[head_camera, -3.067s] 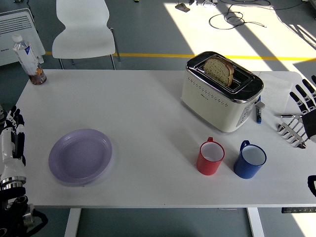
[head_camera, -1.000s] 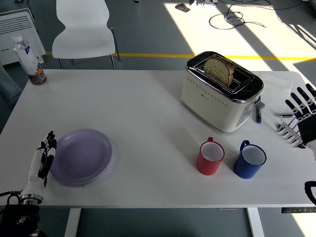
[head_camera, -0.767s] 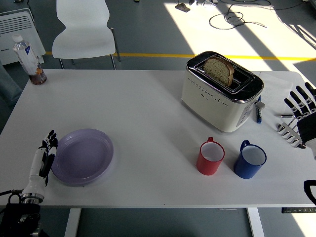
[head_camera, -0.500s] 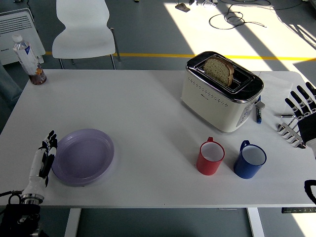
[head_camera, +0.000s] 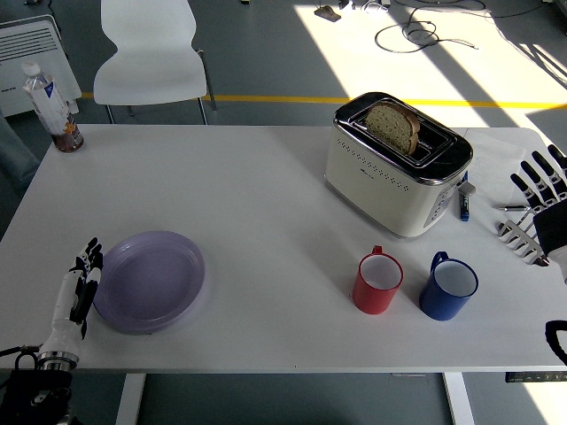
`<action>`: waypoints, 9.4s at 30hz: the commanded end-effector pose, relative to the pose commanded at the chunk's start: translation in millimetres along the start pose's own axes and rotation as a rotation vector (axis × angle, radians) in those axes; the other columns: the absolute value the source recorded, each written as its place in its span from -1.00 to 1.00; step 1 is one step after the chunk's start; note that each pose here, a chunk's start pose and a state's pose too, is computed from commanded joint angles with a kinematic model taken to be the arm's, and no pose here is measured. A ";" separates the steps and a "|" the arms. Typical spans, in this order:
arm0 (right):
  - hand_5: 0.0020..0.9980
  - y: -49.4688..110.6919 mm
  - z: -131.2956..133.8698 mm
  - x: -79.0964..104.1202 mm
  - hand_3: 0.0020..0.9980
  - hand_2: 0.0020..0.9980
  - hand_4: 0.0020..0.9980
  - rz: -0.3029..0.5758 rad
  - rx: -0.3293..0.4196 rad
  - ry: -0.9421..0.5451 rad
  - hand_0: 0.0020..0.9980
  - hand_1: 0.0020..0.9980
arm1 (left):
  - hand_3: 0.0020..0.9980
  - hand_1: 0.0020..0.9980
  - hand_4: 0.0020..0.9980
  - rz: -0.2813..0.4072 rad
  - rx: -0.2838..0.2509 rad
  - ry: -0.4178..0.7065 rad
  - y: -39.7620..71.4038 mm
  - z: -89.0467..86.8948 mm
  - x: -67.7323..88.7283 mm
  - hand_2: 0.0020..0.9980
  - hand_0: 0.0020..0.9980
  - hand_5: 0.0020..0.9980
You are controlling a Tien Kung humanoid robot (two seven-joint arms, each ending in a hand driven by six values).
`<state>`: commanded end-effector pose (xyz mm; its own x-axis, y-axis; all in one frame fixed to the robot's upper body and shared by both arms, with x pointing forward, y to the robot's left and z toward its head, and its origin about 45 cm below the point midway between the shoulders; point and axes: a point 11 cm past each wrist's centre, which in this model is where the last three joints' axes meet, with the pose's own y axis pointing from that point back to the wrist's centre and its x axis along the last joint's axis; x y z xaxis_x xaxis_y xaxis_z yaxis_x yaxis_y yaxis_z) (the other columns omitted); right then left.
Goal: Push plate across desktop,pick up the break from the machine,place the break in the plate
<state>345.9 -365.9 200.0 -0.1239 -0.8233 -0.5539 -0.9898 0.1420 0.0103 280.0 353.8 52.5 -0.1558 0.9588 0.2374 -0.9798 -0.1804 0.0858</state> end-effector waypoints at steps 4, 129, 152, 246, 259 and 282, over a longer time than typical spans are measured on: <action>0.07 -0.8 -1.1 -0.6 0.52 0.50 0.06 -0.002 0.003 0.001 0.55 0.49 | 1.00 0.89 0.08 -0.004 -0.007 0.009 -1.5 2.4 -2.4 1.00 0.80 1.00; 0.07 -6.7 2.6 -13.4 0.51 0.50 0.05 -0.029 0.001 -0.009 0.56 0.49 | 0.90 0.69 0.06 -0.388 0.166 0.520 -12.4 28.6 -104.1 0.92 0.54 1.00; 0.08 -2.1 9.9 -9.4 0.51 0.50 0.05 -0.020 -0.019 -0.005 0.56 0.49 | 0.90 0.69 0.06 -0.446 0.208 0.556 -10.1 27.3 -126.6 0.92 0.53 1.00; -0.32 -175.6 14.5 -190.7 0.62 0.43 0.60 -0.299 -0.183 1.718 0.49 0.46 | 0.79 0.69 0.05 -0.011 -0.096 0.855 -44.6 109.1 12.5 0.83 0.59 1.00; -0.35 -176.0 27.0 -198.8 0.42 0.11 0.58 -0.291 -0.237 1.724 0.10 0.15 | 0.79 0.68 0.05 -0.009 -0.100 0.854 -45.6 110.1 10.5 0.83 0.59 1.00; -0.46 -180.0 21.0 -187.7 0.19 -0.07 0.48 -0.230 -0.261 1.776 -0.23 -0.09 | 0.78 0.67 0.04 -0.008 -0.094 0.847 -45.4 107.6 8.4 0.83 0.59 1.00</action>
<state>548.8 -225.4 284.7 0.2557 -0.3806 0.8887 -0.9590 0.0165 0.2830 336.5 346.5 154.7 -0.1532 0.8070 -0.5703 -0.9818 -0.1900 -0.0052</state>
